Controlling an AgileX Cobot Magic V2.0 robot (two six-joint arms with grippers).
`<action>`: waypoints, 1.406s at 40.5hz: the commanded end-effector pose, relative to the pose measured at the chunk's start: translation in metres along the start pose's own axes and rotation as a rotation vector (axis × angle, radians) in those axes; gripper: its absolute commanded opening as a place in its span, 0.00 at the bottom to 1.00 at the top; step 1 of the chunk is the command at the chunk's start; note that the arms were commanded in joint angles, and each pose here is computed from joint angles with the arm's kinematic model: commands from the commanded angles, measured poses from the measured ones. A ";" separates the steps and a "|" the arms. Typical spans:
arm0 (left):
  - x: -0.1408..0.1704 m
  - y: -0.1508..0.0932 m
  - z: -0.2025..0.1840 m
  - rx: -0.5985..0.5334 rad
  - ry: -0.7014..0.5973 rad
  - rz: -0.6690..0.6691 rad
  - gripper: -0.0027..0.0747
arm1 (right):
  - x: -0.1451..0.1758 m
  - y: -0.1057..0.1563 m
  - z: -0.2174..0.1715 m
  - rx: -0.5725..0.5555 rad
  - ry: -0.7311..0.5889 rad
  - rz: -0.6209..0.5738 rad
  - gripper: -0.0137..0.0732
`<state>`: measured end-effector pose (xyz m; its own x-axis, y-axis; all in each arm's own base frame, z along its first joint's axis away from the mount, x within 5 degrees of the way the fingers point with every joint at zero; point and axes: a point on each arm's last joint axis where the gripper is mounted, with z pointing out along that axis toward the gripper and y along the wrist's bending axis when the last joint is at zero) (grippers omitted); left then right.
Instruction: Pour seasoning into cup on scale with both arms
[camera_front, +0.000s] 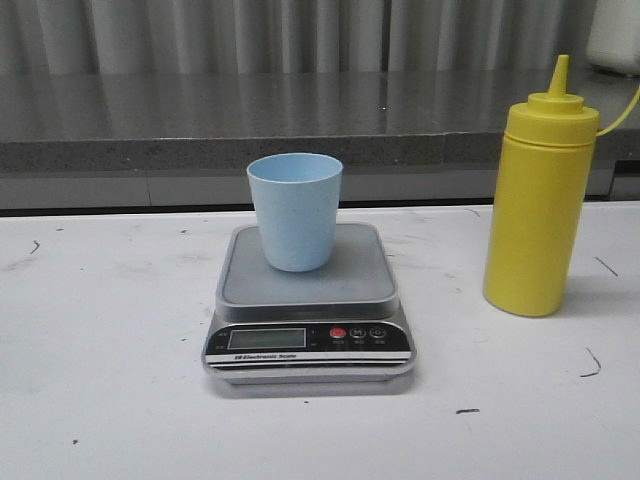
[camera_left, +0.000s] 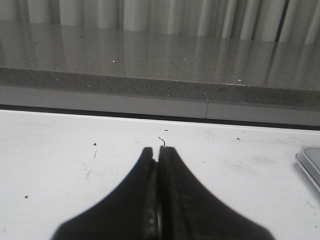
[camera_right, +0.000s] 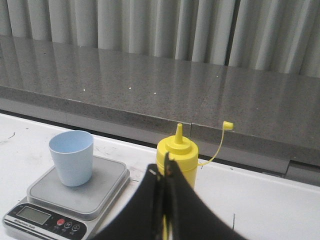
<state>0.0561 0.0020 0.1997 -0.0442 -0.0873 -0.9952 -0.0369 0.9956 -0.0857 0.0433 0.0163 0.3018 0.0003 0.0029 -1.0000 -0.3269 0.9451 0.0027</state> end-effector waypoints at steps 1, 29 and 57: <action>0.000 0.000 0.000 0.006 -0.072 -0.015 0.01 | -0.017 -0.001 -0.002 0.011 -0.099 -0.012 0.02; 0.000 0.000 0.000 0.006 -0.072 -0.015 0.01 | 0.032 -0.012 -0.001 0.247 -0.141 -0.071 0.02; 0.000 0.000 0.000 0.006 -0.070 -0.015 0.01 | 0.109 -0.021 0.005 0.361 0.074 -0.039 0.02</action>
<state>0.0561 0.0020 0.1997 -0.0442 -0.0873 -0.9952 -0.0369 0.9956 -0.0857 0.0557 -0.0009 0.1840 -0.1566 -0.0325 -0.9871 0.0154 0.9993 -0.0353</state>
